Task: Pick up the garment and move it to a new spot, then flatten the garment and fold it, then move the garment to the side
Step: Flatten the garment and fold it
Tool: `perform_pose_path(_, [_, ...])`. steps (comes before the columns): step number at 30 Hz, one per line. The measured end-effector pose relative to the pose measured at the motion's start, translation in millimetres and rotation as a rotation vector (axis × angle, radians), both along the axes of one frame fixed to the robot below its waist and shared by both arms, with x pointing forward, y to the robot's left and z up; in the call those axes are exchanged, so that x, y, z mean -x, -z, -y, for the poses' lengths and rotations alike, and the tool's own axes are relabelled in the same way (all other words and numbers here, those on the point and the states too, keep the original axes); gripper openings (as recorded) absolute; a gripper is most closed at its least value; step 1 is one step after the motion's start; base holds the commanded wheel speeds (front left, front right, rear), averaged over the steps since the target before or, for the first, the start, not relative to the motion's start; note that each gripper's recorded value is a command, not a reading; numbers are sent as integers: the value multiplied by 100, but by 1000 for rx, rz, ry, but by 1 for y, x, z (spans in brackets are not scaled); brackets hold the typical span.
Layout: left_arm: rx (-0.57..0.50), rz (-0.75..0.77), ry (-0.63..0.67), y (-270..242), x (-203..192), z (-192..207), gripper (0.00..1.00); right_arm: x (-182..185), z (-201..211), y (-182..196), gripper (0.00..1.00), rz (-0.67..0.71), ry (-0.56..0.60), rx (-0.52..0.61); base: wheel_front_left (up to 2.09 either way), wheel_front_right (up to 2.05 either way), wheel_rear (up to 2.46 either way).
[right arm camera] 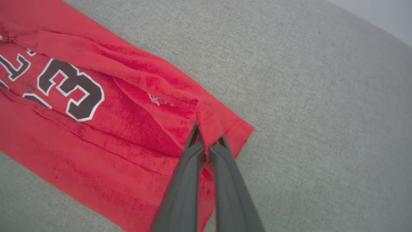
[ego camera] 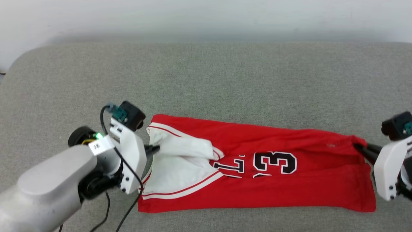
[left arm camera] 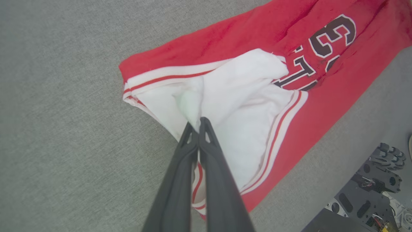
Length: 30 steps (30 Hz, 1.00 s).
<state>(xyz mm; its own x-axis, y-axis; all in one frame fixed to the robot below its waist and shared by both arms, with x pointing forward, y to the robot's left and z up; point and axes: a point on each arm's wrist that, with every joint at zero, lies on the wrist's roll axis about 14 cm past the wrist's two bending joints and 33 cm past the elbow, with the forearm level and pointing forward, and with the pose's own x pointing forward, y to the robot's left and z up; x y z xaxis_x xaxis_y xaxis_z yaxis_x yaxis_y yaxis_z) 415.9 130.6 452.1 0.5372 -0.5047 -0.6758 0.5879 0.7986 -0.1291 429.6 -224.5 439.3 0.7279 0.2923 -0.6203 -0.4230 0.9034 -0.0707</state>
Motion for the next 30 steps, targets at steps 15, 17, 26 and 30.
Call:
perform_pose_path(15, [-2,-152,-94,55,44,-18,0,60,6,54,0,-190,61,-47,0,0,0])
perform_pose_path(17, [-2,-160,-97,59,45,-18,0,61,6,57,0,-198,62,-47,0,0,0])
perform_pose_path(26, [101,97,-166,26,17,-17,100,47,10,23,100,-86,121,-138,0,0,0])
perform_pose_path(30, [105,232,-218,14,9,-26,100,32,36,-8,100,3,193,-159,0,0,0])
